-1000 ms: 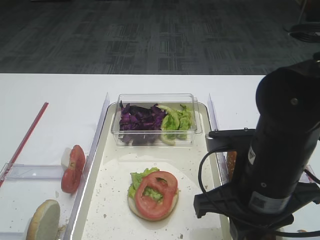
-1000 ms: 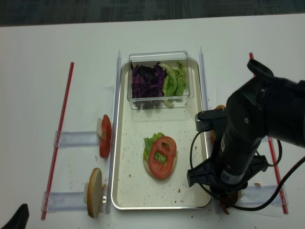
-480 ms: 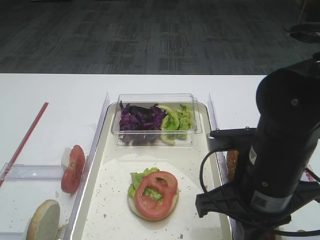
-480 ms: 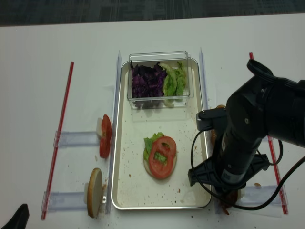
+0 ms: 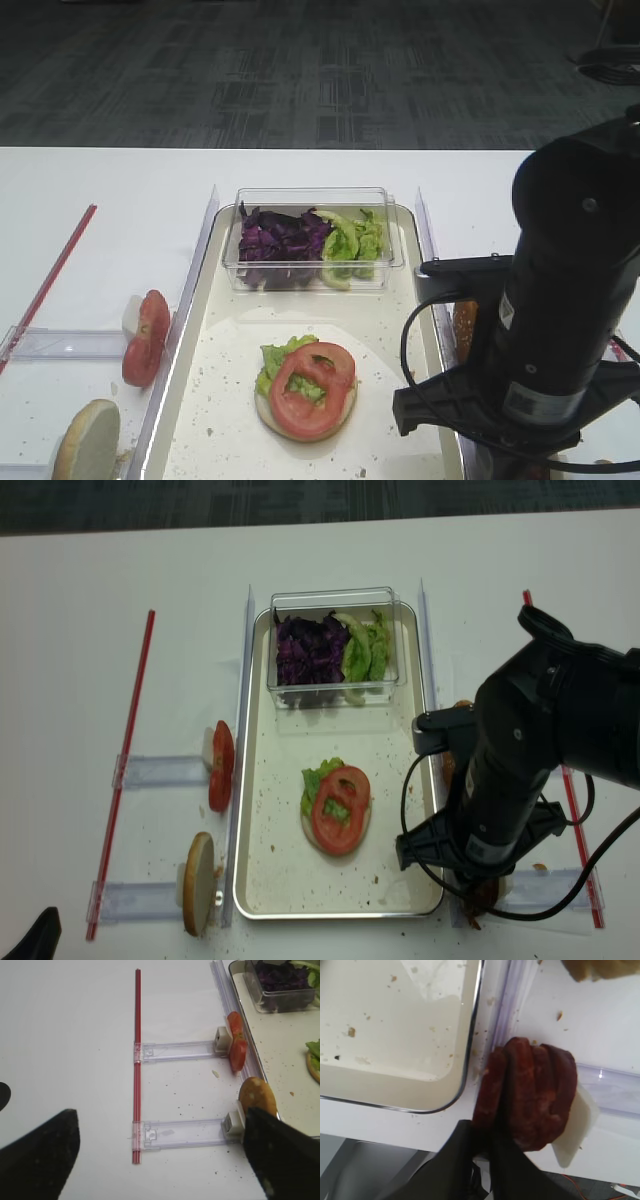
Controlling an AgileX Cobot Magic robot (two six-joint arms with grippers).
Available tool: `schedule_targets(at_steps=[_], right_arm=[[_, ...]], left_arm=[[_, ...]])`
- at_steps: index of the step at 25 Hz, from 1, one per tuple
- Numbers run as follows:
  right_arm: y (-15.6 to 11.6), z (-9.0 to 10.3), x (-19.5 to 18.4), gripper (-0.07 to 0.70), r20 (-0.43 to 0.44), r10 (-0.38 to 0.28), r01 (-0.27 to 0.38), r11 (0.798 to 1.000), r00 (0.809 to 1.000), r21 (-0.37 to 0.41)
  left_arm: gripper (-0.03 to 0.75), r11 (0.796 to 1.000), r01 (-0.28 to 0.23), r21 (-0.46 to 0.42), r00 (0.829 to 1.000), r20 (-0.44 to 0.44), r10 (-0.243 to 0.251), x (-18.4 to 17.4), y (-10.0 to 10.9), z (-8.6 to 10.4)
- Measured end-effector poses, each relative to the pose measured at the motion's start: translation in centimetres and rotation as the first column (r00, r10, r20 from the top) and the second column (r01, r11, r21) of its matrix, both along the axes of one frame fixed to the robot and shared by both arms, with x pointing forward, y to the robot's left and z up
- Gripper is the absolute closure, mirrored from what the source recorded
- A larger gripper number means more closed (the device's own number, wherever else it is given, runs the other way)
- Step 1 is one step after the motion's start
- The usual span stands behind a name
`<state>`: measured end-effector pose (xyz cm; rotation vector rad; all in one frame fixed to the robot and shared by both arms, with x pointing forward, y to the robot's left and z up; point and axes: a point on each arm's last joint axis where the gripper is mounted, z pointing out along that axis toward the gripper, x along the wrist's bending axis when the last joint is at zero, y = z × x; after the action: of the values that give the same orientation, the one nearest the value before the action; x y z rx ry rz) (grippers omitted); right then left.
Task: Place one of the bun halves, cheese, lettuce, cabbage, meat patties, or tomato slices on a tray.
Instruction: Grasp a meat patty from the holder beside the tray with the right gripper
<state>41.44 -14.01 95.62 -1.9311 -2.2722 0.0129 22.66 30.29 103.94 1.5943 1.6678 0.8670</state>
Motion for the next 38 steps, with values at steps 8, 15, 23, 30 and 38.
schedule_targets(at_steps=[8,15,23,30,38], right_arm=[[0.2,0.5,0.2,0.512,-0.005,0.01,-0.01,1.0,1.0,-0.007],[0.4,1.2,0.5,0.513,-0.02,0.016,-0.017,1.0,1.0,-0.013],[0.4,1.4,0.5,0.515,-0.027,0.019,-0.019,1.0,0.999,-0.016],[0.6,1.7,0.5,0.515,-0.039,0.018,-0.019,1.0,0.999,-0.014],[0.4,2.4,0.3,0.515,-0.026,0.019,-0.019,1.0,0.999,-0.001]], left_arm=[[0.104,1.0,0.0,0.0,1.0,0.0,0.0,0.0,0.0,0.0],[0.104,1.0,0.0,0.0,1.0,0.0,0.0,0.0,0.0,0.0],[0.104,1.0,0.0,0.0,1.0,0.0,0.0,0.0,0.0,0.0],[0.104,1.0,0.0,0.0,1.0,0.0,0.0,0.0,0.0,0.0],[0.104,1.0,0.0,0.0,1.0,0.0,0.0,0.0,0.0,0.0]])
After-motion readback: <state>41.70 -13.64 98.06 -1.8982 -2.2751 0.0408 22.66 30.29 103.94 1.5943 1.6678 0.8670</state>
